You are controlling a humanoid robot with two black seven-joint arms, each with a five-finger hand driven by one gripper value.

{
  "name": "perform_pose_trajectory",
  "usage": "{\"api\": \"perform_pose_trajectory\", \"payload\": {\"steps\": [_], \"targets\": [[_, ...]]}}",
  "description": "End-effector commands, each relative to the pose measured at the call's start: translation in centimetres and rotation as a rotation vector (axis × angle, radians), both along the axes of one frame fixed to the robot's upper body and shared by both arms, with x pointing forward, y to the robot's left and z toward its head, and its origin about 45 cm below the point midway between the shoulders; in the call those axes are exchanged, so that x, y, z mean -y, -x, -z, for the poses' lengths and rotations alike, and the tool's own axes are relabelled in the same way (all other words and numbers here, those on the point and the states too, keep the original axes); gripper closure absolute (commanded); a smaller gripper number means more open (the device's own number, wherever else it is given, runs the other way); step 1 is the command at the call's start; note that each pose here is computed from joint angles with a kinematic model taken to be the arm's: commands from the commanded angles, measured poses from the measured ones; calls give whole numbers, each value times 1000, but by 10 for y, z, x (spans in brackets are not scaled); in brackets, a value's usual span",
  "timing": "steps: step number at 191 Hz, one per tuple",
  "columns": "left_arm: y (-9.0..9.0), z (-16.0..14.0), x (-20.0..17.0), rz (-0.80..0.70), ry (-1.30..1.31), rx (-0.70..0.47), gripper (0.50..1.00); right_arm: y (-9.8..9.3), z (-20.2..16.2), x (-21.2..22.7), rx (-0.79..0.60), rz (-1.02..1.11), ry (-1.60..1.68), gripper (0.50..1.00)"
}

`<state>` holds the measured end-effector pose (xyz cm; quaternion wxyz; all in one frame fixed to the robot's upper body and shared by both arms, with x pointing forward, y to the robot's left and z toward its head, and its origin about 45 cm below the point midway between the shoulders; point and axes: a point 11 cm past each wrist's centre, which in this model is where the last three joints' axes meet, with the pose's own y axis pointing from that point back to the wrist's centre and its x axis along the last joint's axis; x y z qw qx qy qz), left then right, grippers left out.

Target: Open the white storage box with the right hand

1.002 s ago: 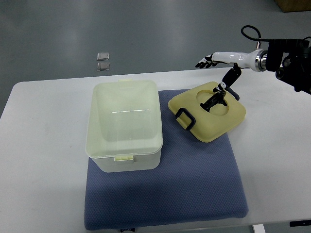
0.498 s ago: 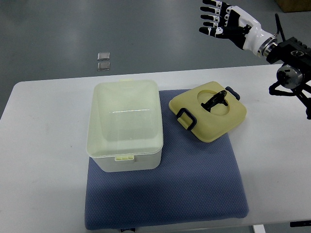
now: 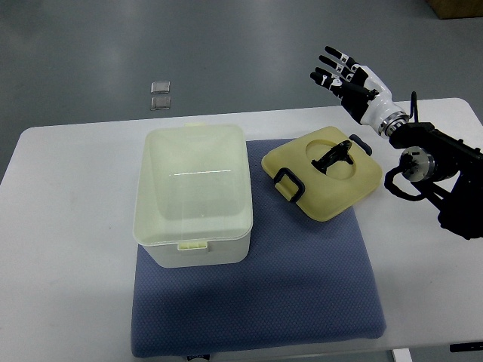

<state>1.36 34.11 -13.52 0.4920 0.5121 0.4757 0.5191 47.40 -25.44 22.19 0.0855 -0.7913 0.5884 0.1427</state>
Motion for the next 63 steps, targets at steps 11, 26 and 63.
{"api": "perform_pose_trajectory", "payload": {"steps": [11, 26, 63], "targets": [[0, 0, 0, 0, -1, 0, 500, 1, 2, 3, -1, 7, 5, 579], [0, 0, 0, 0, -1, 1, 500, 1, 3, 3, -3, 4, 4, 579], [0, 0, 0, 0, -1, 1, 500, 11, 16, 8, -26, -9, -10, 579]]}}
